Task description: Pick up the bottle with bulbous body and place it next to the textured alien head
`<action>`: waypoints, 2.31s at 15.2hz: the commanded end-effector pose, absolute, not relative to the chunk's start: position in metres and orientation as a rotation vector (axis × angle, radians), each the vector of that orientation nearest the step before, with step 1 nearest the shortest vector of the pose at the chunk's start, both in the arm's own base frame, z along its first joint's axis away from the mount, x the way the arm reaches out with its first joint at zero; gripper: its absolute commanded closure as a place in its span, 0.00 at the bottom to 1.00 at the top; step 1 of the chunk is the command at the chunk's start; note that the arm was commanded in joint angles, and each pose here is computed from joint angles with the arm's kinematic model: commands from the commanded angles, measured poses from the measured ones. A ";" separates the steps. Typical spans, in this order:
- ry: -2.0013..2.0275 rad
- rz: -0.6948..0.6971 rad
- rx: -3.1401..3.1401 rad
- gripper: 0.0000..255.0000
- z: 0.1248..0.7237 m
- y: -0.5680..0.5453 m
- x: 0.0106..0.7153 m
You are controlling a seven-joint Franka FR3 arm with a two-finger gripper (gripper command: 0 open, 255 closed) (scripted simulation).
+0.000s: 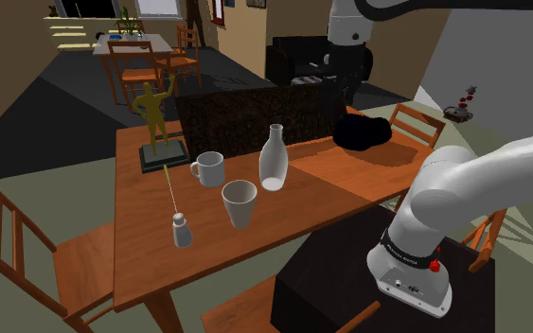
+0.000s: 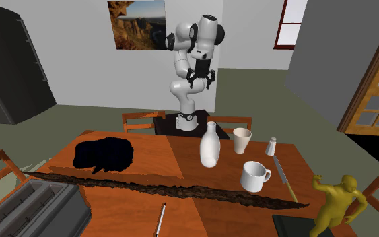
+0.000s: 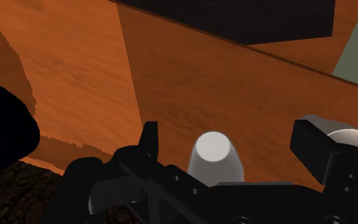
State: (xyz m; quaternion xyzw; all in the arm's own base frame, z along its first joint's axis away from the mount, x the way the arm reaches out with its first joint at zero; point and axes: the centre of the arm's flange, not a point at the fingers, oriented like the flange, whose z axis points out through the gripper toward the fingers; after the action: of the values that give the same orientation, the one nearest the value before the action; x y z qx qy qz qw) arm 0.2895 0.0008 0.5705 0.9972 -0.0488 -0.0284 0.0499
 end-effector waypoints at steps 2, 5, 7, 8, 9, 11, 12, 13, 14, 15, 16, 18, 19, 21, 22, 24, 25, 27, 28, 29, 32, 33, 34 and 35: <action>-0.155 -0.078 3.043 0.00 0.564 0.000 0.300; -0.174 -0.054 3.061 0.00 0.543 -0.004 0.331; -0.187 -0.038 3.073 0.00 0.529 -0.006 0.352; -0.194 -0.030 3.078 0.00 0.523 -0.007 0.362; -0.200 -0.022 3.084 0.00 0.516 -0.009 0.373; -0.213 -0.005 3.096 0.00 0.503 -0.011 0.394; -0.220 0.003 3.101 0.00 0.497 -0.012 0.405; -0.227 0.012 3.107 0.00 0.490 -0.013 0.415; -0.233 0.020 3.113 0.00 0.484 -0.014 0.426; -0.240 0.028 3.118 0.00 0.478 -0.016 0.437; -0.246 0.037 3.124 0.00 0.472 -0.017 0.447; -0.258 0.052 3.134 0.00 0.461 -0.019 0.467; -0.258 0.052 3.134 0.00 0.455 -0.019 0.467; -0.258 0.052 3.134 0.00 0.445 -0.019 0.467; -0.258 0.052 3.134 0.00 0.439 -0.019 0.467; -0.258 0.052 3.134 0.00 0.429 -0.019 0.468; -0.258 0.052 3.134 0.00 0.424 -0.019 0.468; -0.258 0.052 3.134 0.00 0.421 -0.019 0.468; -0.258 0.052 3.134 0.00 0.421 -0.019 0.468; -0.258 0.052 3.134 0.00 0.421 -0.019 0.468; -0.258 0.052 3.134 0.00 0.421 -0.019 0.468; -0.258 0.052 3.134 0.00 0.421 -0.019 0.468; -0.258 0.052 3.134 1.00 0.421 -0.019 0.468; -0.258 0.052 3.134 1.00 0.421 -0.019 0.468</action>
State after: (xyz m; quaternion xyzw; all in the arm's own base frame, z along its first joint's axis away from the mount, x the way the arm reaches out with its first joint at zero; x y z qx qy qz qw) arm 0.4681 -0.0190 0.4209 0.9965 -0.0822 0.0169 -0.0015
